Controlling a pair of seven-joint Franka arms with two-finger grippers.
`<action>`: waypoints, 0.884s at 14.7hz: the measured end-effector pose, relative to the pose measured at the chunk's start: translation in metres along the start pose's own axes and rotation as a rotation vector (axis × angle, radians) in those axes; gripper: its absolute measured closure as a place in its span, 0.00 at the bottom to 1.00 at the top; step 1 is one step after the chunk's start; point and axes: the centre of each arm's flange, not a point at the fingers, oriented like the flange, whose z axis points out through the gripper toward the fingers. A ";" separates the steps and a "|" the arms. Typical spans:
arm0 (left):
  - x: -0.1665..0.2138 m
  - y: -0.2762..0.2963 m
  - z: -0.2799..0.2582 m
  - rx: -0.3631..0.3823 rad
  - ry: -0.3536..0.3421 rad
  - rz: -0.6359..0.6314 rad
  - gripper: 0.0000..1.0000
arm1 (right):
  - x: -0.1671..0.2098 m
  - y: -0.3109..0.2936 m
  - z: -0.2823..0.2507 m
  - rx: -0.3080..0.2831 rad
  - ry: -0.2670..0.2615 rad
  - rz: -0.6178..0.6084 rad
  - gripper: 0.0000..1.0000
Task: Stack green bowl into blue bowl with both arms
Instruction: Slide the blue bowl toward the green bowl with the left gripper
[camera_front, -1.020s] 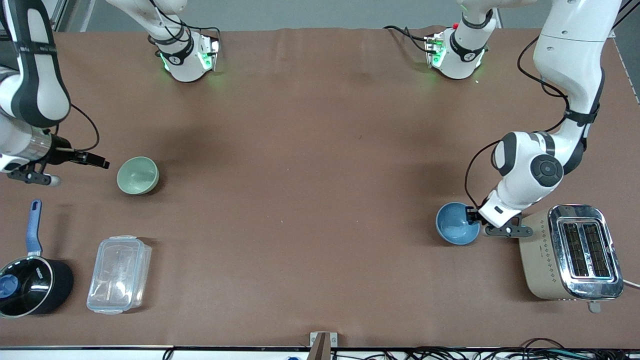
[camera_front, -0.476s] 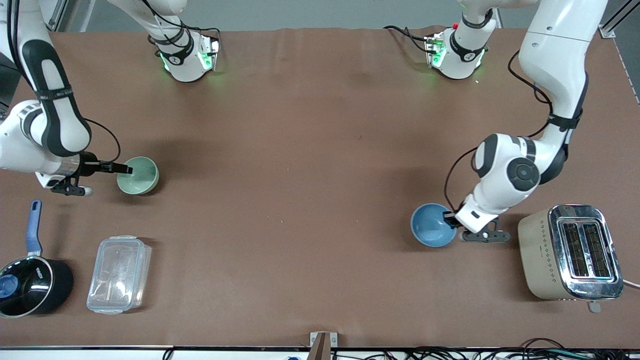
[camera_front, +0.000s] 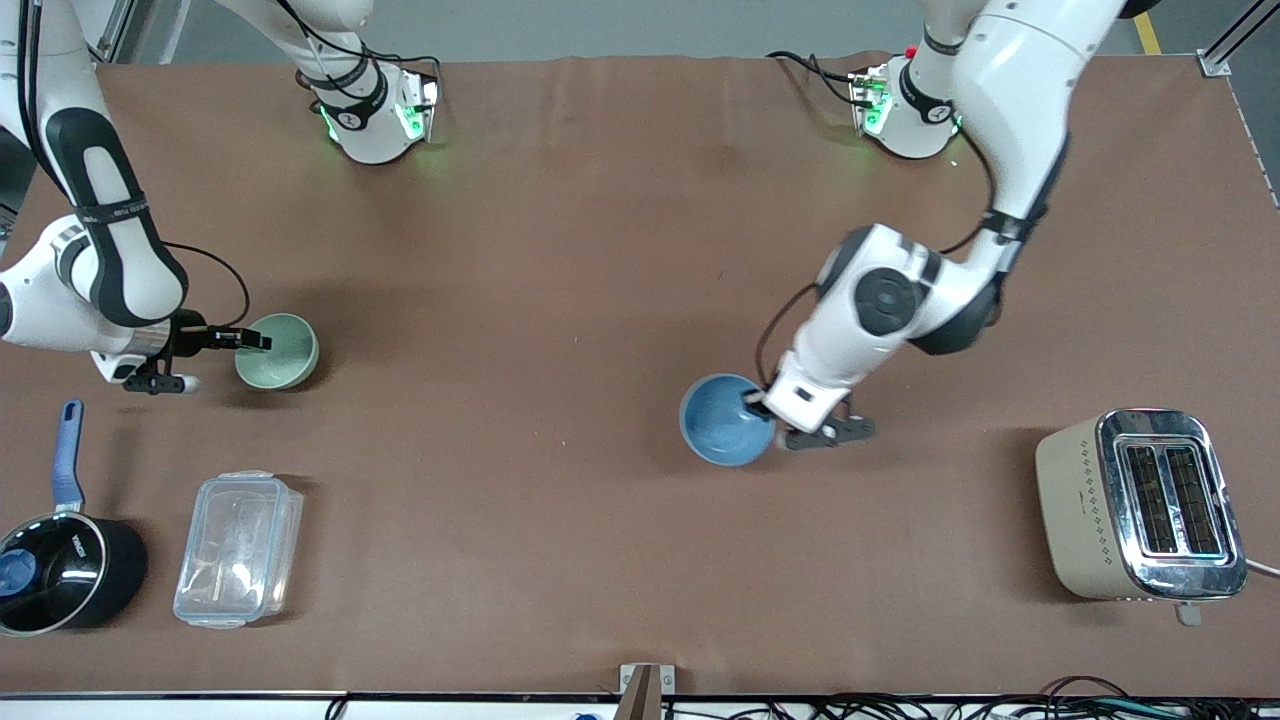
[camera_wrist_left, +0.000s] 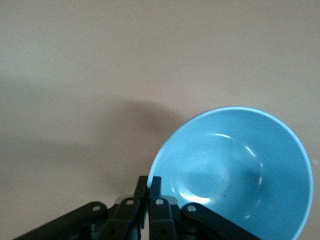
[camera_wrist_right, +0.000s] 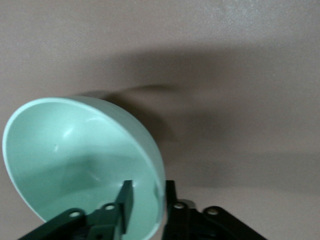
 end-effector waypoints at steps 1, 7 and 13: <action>-0.018 0.022 0.010 -0.003 -0.013 -0.012 0.96 | 0.000 0.000 0.000 0.001 0.000 -0.004 0.82; -0.084 0.093 0.080 0.049 -0.015 0.021 0.96 | 0.011 -0.018 -0.051 0.034 -0.010 -0.037 0.96; -0.075 0.100 0.084 0.041 0.005 0.017 0.69 | 0.017 -0.117 -0.119 0.008 0.034 0.015 0.96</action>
